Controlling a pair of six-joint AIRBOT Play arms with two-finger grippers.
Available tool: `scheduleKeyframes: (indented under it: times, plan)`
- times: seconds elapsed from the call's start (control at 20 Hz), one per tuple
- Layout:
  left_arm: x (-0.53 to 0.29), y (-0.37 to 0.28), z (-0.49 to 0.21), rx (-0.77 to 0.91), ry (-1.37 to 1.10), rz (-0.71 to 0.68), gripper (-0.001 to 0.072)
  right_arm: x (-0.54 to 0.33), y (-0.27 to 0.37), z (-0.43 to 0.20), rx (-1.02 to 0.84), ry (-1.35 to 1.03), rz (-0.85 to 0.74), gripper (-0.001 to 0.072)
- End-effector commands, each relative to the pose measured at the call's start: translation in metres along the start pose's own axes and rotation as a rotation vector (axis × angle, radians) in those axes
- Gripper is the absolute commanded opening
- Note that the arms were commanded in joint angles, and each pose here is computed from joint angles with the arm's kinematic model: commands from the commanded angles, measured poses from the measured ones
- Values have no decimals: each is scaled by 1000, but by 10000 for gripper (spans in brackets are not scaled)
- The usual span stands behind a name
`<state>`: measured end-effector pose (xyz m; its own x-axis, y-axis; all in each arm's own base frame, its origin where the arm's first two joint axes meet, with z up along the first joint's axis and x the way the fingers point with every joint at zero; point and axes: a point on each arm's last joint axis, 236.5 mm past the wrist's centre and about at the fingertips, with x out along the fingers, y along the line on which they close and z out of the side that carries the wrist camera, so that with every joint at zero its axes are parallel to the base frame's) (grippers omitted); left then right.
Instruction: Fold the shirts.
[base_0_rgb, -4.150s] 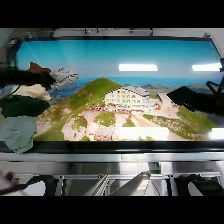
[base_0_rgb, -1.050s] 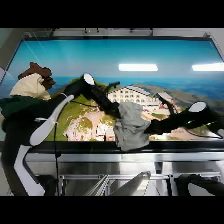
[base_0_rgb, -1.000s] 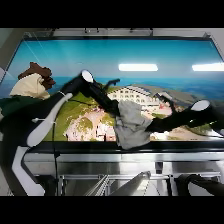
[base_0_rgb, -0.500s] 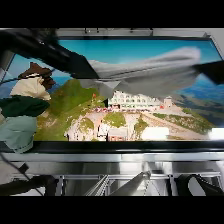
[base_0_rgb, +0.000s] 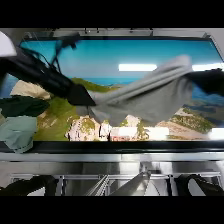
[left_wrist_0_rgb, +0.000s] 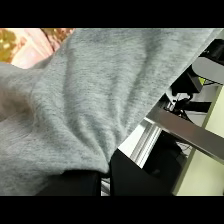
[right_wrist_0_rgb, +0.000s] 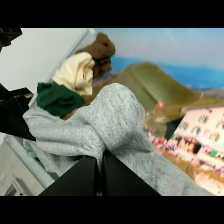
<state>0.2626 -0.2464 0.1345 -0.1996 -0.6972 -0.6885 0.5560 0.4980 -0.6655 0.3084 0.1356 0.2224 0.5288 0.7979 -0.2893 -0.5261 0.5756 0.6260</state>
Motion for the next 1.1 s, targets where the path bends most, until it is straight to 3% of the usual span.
scheduleKeyframes:
  times: [0.0, 0.05, 0.1, 0.15, 0.35, 0.5, 0.7, 0.85, 1.05]
  plan:
    - [45, 56, -12, -111, 26, -32, 28, 48, -72, -68, 182, 182, -82, 57]
    - [52, 79, -8, -161, 9, -23, 190, 60, -100, -81, 216, 216, -120, 368]
    - [53, 98, -5, -208, -2, -21, 478, 66, -126, -89, 252, 236, -159, 502]
    - [49, 115, -2, -247, -12, -22, 720, 68, -149, -94, 287, 251, -193, 502]
    - [8, 158, -7, -399, -32, -52, 720, 34, -197, -89, 396, 221, -265, 502]
    - [4, 178, -39, -538, -51, -76, 720, -4, -223, -142, 512, 354, -389, 502]
    - [54, 186, -95, -695, -28, -94, 720, 21, -213, -211, 640, 407, -362, 502]
    - [90, 179, -113, -709, 7, -100, 720, 60, -198, -226, 623, 438, -303, 501]
    - [121, 171, -86, -648, -72, -91, 703, 106, -193, -222, 614, 394, -246, 500]
